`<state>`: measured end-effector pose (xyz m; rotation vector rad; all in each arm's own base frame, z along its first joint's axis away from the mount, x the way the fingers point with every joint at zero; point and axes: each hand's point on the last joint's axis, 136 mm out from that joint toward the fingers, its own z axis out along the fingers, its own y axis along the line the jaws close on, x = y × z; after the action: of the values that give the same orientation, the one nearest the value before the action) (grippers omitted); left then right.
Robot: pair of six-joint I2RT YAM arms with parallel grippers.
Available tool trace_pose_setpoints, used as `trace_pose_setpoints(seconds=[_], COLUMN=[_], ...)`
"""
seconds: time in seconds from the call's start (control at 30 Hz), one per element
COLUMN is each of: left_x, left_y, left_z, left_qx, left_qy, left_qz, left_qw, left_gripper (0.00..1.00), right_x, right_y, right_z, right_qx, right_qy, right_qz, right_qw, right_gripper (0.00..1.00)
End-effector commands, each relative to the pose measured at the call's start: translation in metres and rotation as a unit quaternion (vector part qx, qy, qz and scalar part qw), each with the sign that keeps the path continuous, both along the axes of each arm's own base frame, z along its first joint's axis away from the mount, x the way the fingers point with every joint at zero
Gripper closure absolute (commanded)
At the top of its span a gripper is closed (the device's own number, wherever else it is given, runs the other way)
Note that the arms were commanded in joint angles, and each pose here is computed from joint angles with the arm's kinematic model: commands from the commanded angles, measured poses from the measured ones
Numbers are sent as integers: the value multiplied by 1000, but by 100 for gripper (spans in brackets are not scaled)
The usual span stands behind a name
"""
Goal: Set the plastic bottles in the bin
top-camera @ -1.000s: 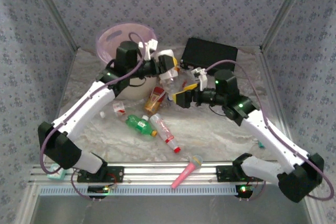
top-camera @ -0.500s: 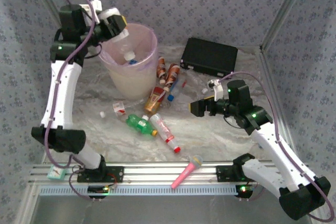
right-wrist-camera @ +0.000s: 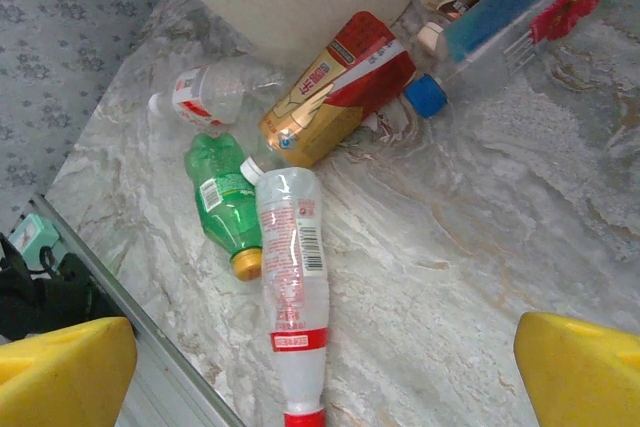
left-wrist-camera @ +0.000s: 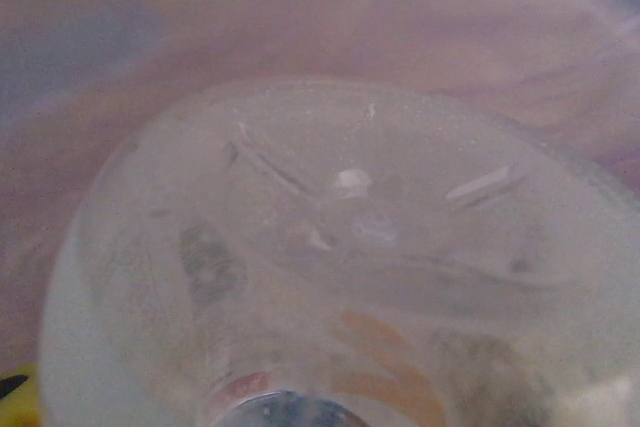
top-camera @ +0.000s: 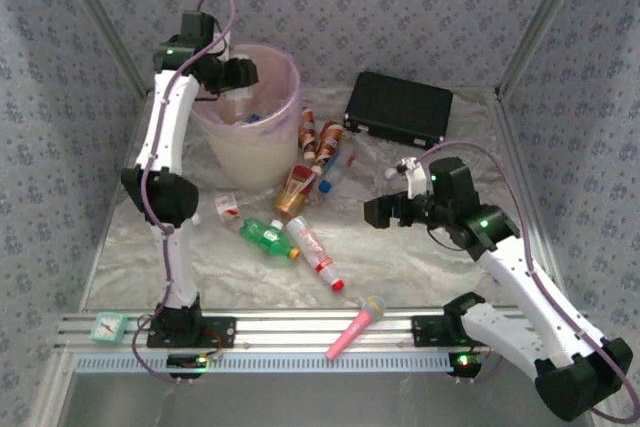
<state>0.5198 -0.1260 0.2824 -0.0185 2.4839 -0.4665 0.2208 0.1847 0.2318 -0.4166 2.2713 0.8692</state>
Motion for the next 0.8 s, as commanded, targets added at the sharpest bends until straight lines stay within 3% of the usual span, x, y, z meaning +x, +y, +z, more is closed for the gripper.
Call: trace_pose_setpoints(seconds=[0.0, 0.13, 0.27, 0.47, 0.77], left_x=[-14, -12, -10, -7, -9], left_y=[3, -1, -2, -4, -9], left_z=[-9, -38, -55, -49, -14], left_qx=[37, 47, 51, 45, 24], left_qy=[19, 43, 57, 47, 16], left_qz=[-18, -23, -24, -24, -29], left_qw=[999, 998, 997, 998, 999], left_gripper=[100, 100, 92, 50, 12], right_x=[-1, 1, 2, 3, -7], right_y=[-6, -4, -3, -5, -5], right_z=[-11, -14, -17, -19, -28], right_qx=[-21, -25, -30, -42, -86], right_qy=[12, 15, 18, 13, 20], right_qz=[-13, -12, -13, -15, -6], right_qw=[1000, 999, 999, 999, 996], right_gripper=[1, 1, 1, 1, 1])
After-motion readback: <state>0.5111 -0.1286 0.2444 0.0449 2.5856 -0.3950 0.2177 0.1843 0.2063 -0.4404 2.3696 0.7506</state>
